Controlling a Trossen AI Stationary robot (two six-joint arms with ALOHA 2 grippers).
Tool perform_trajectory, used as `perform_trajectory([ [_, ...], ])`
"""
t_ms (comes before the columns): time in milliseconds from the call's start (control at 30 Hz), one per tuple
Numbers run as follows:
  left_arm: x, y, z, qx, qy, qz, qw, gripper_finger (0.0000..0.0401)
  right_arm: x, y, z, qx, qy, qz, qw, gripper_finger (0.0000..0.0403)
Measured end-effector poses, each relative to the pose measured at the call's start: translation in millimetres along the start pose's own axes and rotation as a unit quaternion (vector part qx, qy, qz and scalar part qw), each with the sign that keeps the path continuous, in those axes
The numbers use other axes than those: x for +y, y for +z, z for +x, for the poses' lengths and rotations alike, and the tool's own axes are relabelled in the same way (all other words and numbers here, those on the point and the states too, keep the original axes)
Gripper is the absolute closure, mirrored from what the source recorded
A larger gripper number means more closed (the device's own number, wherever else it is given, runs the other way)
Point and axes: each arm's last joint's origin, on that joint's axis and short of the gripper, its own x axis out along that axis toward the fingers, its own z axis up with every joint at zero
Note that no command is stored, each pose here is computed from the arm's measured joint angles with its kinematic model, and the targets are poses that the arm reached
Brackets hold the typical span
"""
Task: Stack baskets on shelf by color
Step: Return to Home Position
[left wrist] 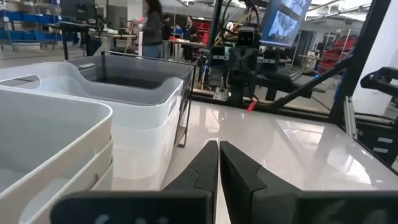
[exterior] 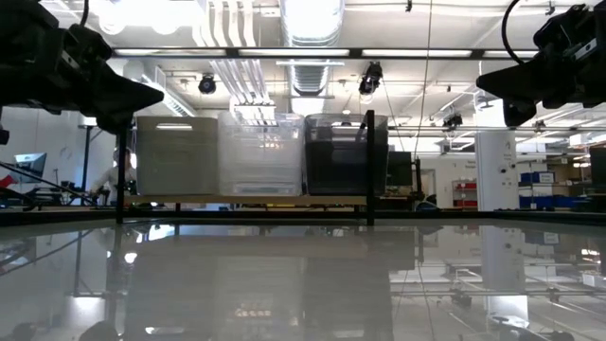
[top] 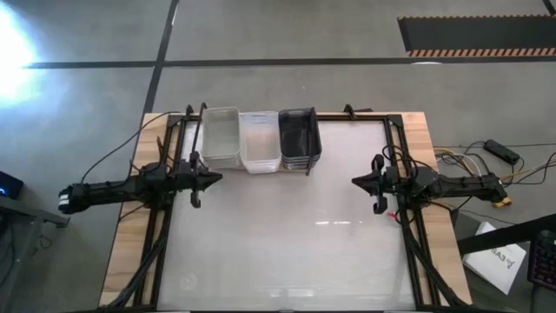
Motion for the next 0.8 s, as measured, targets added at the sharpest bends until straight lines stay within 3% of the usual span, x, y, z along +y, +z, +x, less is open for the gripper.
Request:
perform_trajectory([
  [800,0.2,-2.3,2.0,0.014,0.000,0.000,1.000,0.0401,0.1,0.6,0.0,-0.003,0.001,0.001,1.000,0.0390],
])
